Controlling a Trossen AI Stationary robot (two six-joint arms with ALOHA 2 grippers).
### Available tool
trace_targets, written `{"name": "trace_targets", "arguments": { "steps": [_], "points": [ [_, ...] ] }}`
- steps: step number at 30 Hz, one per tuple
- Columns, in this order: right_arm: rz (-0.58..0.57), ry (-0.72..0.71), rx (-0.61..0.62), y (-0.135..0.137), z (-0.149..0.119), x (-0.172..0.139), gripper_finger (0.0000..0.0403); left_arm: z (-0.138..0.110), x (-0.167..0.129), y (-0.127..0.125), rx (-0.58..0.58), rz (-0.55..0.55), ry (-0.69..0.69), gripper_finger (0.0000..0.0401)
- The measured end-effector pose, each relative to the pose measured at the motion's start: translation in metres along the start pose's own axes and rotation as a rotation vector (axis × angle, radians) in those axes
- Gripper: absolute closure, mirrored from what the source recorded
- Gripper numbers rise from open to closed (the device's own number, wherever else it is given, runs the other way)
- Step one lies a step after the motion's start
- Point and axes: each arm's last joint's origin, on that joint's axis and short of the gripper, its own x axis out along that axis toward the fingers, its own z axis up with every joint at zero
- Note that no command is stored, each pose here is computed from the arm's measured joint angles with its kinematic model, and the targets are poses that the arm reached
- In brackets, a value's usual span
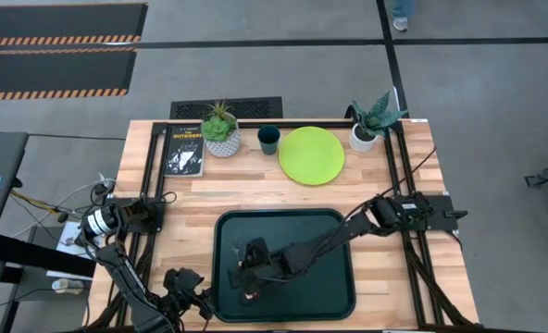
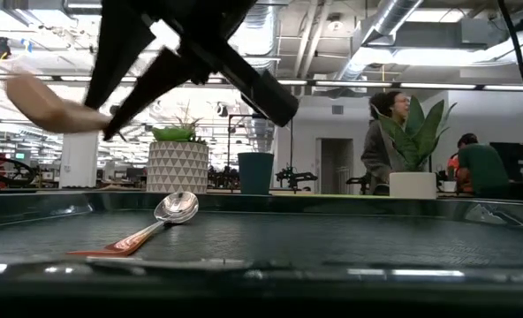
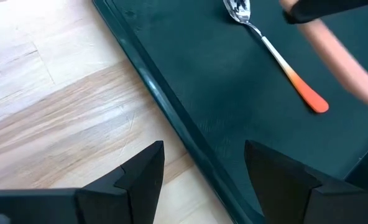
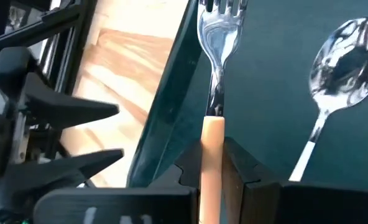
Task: Pick and place plate/cup/fork/spoon on tray
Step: Put the light orange fork to the left of the orange spoon on the black serving tray
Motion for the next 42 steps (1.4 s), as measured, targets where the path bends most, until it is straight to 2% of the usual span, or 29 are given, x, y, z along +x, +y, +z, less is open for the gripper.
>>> {"name": "trace_targets", "arguments": {
  "steps": [10, 21, 37, 42],
  "points": [
    [-0.023, 0.007, 0.045, -0.009, -0.004, 0.018, 0.0358, 0.001, 0.0, 0.0, 0.009, -0.011, -0.017, 0.0191],
    [-0.027, 0.033, 0.019, -0.011, -0.005, 0.02, 0.0353, 0.001, 0.0, 0.0, 0.015, -0.017, -0.024, 0.0191],
    [-0.027, 0.042, -0.008, -0.011, -0.004, 0.02, 0.0264, 0.001, 0.0, -0.001, 0.016, -0.027, -0.035, 0.0191],
    [0.001, 0.083, -0.126, -0.006, -0.002, 0.019, 0.0247, 0.001, 0.0, -0.001, 0.016, -0.026, -0.034, 0.0191]
  ]
}}
